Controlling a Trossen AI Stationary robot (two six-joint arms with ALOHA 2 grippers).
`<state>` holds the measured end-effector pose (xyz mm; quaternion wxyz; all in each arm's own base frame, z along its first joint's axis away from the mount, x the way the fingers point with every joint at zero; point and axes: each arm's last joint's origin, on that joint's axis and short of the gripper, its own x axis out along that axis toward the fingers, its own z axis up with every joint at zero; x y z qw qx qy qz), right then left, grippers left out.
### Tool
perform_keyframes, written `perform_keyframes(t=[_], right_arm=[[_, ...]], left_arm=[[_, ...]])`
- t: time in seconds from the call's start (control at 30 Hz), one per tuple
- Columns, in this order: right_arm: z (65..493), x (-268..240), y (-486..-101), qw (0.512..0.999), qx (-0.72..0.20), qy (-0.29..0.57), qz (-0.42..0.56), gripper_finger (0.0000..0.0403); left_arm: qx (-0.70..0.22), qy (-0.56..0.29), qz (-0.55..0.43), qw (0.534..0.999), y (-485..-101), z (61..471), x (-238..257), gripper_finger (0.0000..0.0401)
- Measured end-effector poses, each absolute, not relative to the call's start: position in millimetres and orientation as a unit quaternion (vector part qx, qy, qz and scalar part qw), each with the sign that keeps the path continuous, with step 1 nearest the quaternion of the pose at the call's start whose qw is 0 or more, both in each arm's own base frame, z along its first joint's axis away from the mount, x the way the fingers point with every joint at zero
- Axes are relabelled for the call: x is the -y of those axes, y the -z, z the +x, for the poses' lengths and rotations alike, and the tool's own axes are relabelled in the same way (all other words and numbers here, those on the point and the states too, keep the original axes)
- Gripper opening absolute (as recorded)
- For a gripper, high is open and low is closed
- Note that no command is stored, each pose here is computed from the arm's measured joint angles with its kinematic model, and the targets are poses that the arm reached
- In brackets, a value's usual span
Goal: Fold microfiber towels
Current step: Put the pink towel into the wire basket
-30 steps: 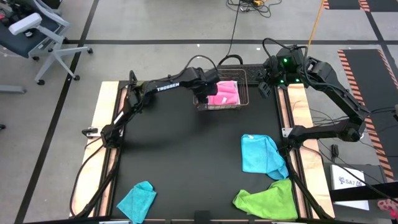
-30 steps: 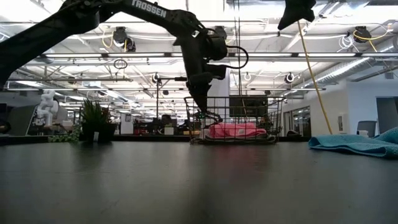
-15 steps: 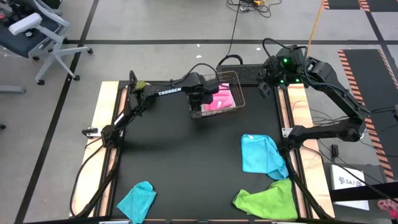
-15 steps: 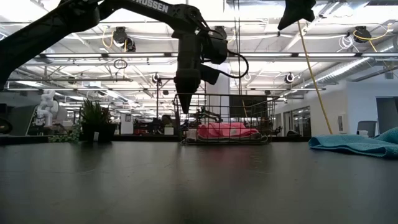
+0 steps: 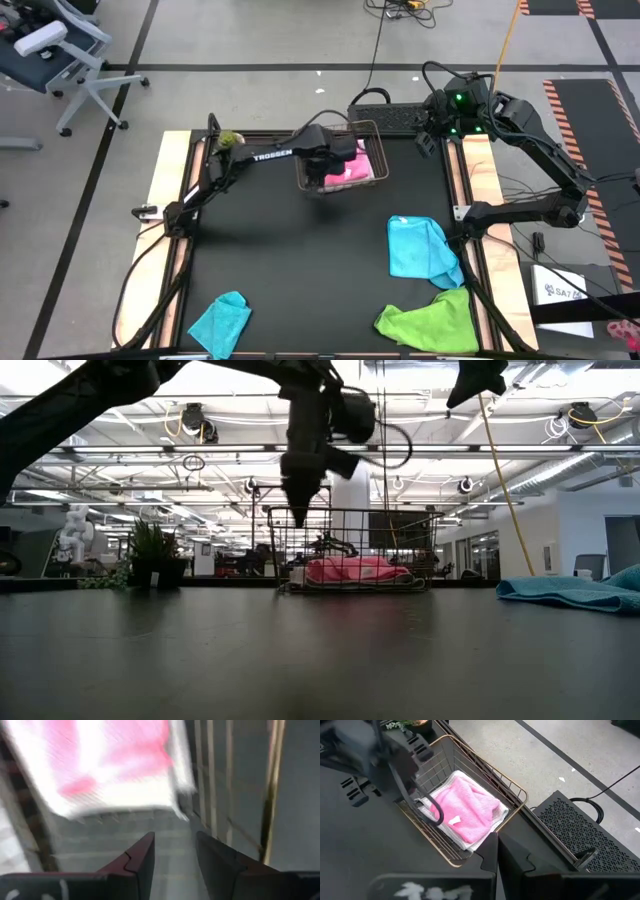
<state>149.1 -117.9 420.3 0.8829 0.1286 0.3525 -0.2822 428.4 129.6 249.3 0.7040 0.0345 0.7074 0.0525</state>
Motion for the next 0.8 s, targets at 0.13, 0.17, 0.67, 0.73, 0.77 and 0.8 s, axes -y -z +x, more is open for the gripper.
perform_keyframes(t=[0.13,0.17,0.67,0.73,0.77,0.8], right_arm=[[149,118,-420,0.883,-0.353,0.282,0.129,0.0002],[149,118,-420,0.883,-0.353,0.282,0.129,0.0002],[149,118,-420,0.883,-0.352,0.282,0.129,0.0002],[149,118,-420,0.883,-0.352,0.282,0.129,0.0002],[149,118,-420,0.883,-0.352,0.282,0.129,0.0002],[149,118,-420,0.883,-0.352,0.282,0.129,0.0002]], left_arm=[[-0.629,-0.091,0.056,0.770,-266,442,-147,0.0145],[-0.609,-0.094,0.049,0.786,-269,444,-154,0.0145],[-0.597,-0.089,0.007,0.797,-241,436,-194,0.0145],[-0.597,-0.086,0.010,0.797,-234,436,-194,0.0145],[-0.599,-0.085,0.010,0.796,-229,436,-194,0.0145],[-0.601,-0.084,0.011,0.795,-225,436,-194,0.0145]])
